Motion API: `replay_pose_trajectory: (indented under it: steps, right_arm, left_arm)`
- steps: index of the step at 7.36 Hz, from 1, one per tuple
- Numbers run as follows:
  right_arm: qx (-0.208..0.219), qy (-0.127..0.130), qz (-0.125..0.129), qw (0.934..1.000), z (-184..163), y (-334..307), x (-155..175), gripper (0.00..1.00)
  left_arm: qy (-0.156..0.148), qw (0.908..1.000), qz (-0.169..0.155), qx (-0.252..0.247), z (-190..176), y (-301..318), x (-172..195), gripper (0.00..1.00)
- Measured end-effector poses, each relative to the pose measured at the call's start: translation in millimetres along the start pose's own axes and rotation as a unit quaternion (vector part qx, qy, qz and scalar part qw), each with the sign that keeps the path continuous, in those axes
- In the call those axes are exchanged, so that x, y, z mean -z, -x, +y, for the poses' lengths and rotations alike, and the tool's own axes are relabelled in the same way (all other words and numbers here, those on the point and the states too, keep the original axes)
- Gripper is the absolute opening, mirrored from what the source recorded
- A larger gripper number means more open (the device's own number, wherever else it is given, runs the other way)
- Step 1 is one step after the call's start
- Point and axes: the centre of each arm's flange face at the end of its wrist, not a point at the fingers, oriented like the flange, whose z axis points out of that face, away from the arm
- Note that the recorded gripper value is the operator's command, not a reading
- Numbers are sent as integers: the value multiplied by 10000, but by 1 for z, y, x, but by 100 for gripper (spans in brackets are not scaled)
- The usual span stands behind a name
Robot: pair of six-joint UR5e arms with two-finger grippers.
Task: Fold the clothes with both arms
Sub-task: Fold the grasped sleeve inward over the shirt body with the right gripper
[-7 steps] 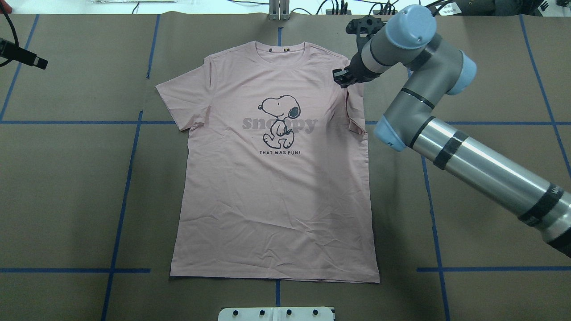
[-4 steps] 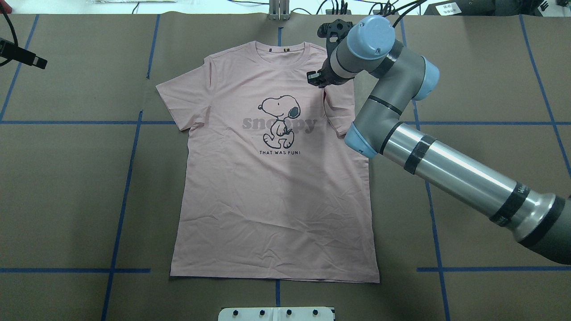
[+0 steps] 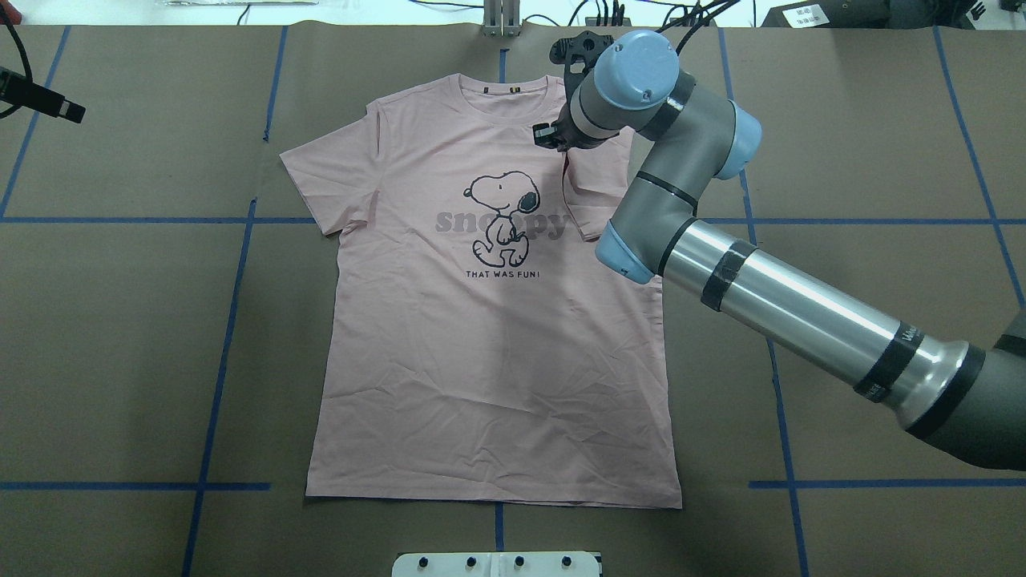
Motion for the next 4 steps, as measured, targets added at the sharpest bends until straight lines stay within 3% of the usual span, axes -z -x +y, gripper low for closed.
replay_pose_trajectory:
  steps: [1, 2, 4]
  right_arm:
    - [1, -22, 13, 10000, -3, 4, 0, 84]
    - [1, -28, 23, 10000, -5, 5, -1, 100]
    - [-10, -28, 20, 10000, -3, 7, -2, 100]
  left_arm:
    - [-26, 10000, 9, 20, -2, -3, 2, 99]
    - [-51, 10000, 17, 41, -4, -6, 5, 99]
    - [-59, 9999, 30, 89, -6, -9, 5, 100]
